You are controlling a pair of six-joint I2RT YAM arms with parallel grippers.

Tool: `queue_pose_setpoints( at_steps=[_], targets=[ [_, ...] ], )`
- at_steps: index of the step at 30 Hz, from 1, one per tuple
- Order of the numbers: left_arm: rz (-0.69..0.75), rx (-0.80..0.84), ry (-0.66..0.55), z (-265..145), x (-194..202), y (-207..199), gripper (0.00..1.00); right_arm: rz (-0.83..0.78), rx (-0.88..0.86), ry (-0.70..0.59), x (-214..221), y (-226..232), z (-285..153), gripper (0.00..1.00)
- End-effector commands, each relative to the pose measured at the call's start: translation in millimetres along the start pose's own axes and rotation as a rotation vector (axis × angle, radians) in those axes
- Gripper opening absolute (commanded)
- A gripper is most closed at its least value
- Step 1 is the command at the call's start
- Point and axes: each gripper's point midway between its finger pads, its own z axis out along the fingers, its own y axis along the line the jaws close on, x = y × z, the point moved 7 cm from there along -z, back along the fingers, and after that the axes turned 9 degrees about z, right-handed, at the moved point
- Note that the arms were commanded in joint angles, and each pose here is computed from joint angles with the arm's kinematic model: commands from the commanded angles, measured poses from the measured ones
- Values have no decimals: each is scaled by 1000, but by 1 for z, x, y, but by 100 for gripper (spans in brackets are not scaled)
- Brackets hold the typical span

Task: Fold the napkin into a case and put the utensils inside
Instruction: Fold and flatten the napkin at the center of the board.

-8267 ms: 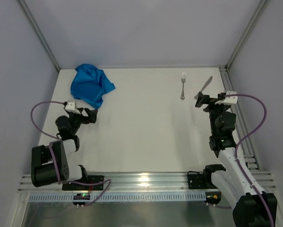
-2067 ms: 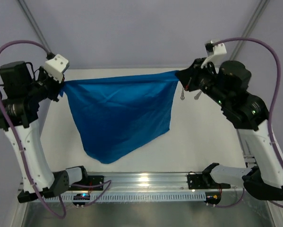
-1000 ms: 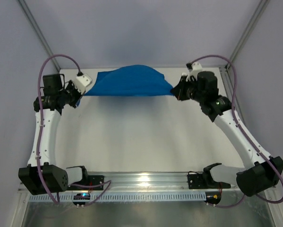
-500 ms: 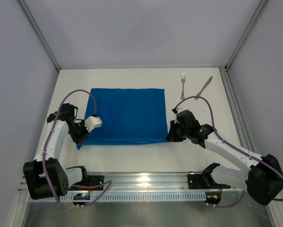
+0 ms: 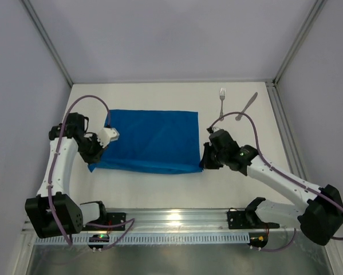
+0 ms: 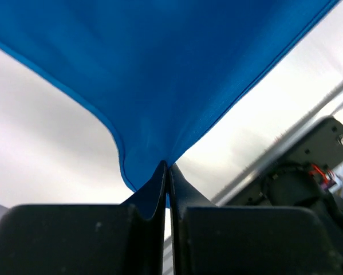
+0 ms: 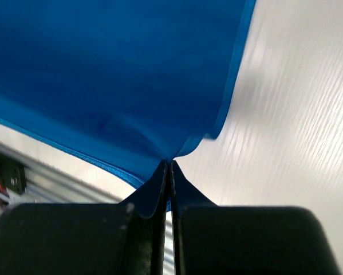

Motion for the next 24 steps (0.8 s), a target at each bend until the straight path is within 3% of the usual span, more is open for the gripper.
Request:
queue_pose_setpoints(
  at_steps=[1, 5, 10, 13, 24],
  targets=[
    [-128, -174, -105, 1, -24, 49, 0, -39, 22, -105, -53, 12, 11, 3],
    [-203, -258, -163, 16, -44, 104, 0, 15, 23, -142, -117, 8, 41, 4],
    [-240, -301, -170, 40, -67, 171, 0, 15, 90, -67, -158, 1, 102, 4],
    [-243, -353, -179, 50, -80, 201, 0, 26, 94, -92, -191, 9, 120, 4],
    [-156, -376, -130, 93, -105, 236, 0, 127, 181, -136, -225, -15, 142, 4]
  ],
)
